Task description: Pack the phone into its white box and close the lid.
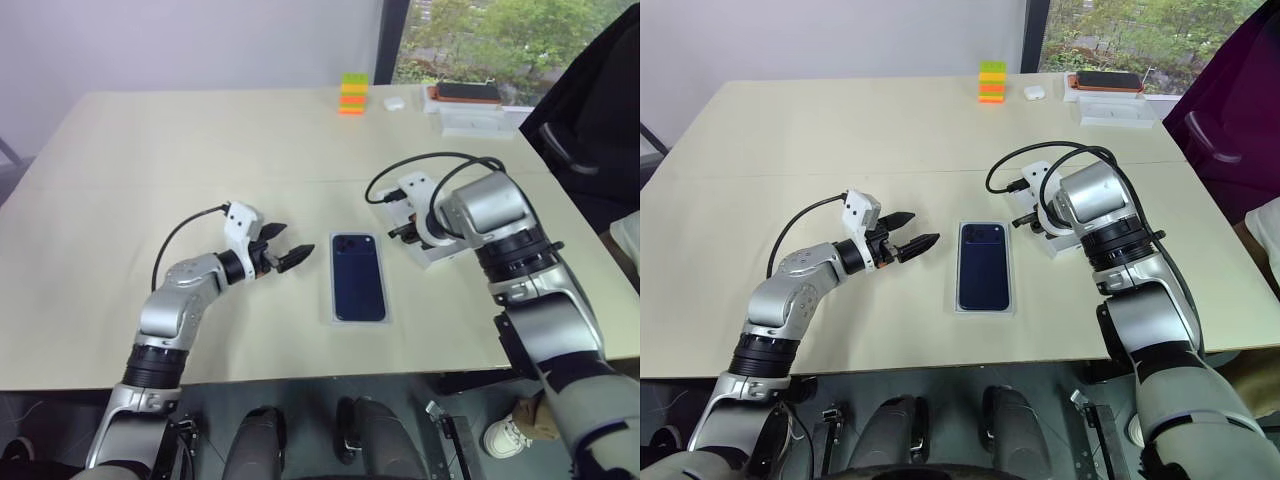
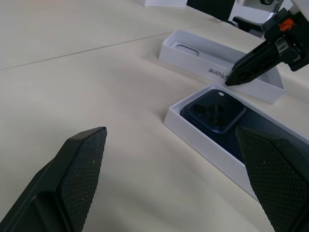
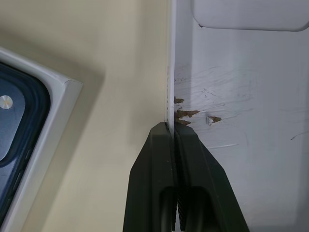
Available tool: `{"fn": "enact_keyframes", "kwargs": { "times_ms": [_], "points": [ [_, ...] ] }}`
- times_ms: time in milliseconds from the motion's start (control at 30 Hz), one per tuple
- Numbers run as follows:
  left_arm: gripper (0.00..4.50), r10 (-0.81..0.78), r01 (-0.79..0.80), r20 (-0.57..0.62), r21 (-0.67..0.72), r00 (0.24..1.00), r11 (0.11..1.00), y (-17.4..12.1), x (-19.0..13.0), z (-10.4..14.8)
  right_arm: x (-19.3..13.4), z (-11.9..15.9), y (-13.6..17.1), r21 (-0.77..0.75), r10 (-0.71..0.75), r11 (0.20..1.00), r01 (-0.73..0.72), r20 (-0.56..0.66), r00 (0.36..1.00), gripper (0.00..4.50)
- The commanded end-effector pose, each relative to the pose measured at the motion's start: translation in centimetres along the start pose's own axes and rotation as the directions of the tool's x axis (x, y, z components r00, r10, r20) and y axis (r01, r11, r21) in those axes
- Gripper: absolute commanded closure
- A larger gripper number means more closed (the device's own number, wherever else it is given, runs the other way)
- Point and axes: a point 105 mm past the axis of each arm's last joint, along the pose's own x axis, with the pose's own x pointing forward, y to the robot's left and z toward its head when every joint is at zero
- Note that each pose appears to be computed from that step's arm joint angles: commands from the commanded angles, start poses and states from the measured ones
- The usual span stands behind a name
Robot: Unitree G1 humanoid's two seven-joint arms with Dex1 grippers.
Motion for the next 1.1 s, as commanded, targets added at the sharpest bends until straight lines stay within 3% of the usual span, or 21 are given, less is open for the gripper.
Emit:
{"fn": "enact_keyframes", "kwargs": {
  "times_ms": [33,133,233,300,467,600,733,767,833,933,1100],
  "points": [
    [0.00,-0.005,0.004,0.040,0.039,0.999,0.999,-0.2,0.0,1.4,-0.3,1.1,0.7,0.073,0.051,0.996,-0.055,0.056,0.997,4.49],
    [0.00,0.001,-0.002,0.037,0.048,0.999,0.999,0.1,-0.3,1.5,-1.3,3.4,1.5,0.155,0.145,0.971,-0.183,0.231,0.962,4.49],
    [0.00,0.008,-0.010,0.034,0.053,0.999,0.999,0.6,-0.8,1.7,-2.9,5.8,2.4,0.096,0.197,0.960,-0.265,0.441,0.875,4.49],
    [0.00,0.016,-0.017,0.033,0.057,0.999,0.998,0.9,-1.1,1.8,-3.8,6.1,3.4,0.087,0.259,0.937,-0.339,0.479,0.839,4.49],
    [0.00,0.027,-0.030,0.046,0.058,0.999,0.998,1.7,-2.2,2.6,-7.5,7.9,6.5,0.063,0.450,0.785,-0.617,0.626,0.637,4.49],
    [0.00,0.050,-0.054,0.094,0.041,0.994,0.998,2.8,-3.6,4.6,-11.3,9.1,8.6,-0.020,0.558,0.587,-0.809,0.734,0.387,4.49],
    [0.00,0.015,-0.020,0.123,0.037,0.992,0.999,2.7,-5.0,6.1,-11.9,8.3,11.6,0.005,0.672,0.219,-0.976,0.724,0.155,4.49],
    [0.00,0.011,-0.015,0.128,0.033,0.992,0.999,2.6,-5.2,6.3,-11.8,8.0,12.1,0.009,0.681,0.165,-0.986,0.722,0.120,4.49],
    [0.00,0.009,-0.013,0.138,0.031,0.990,0.999,2.7,-5.8,6.8,-11.2,6.7,13.6,0.020,0.709,0.147,-0.989,0.695,0.119,4.49],
    [0.00,0.008,-0.014,0.140,0.042,0.990,0.999,2.8,-6.8,7.1,-10.6,5.3,15.1,0.061,0.727,0.046,-0.997,0.682,0.075,4.49],
    [0.00,0.018,-0.026,0.160,0.048,0.987,0.998,3.0,-8.1,7.6,-9.0,2.6,16.0,0.156,0.746,0.010,-0.988,0.657,0.111,4.49]
  ]
}}
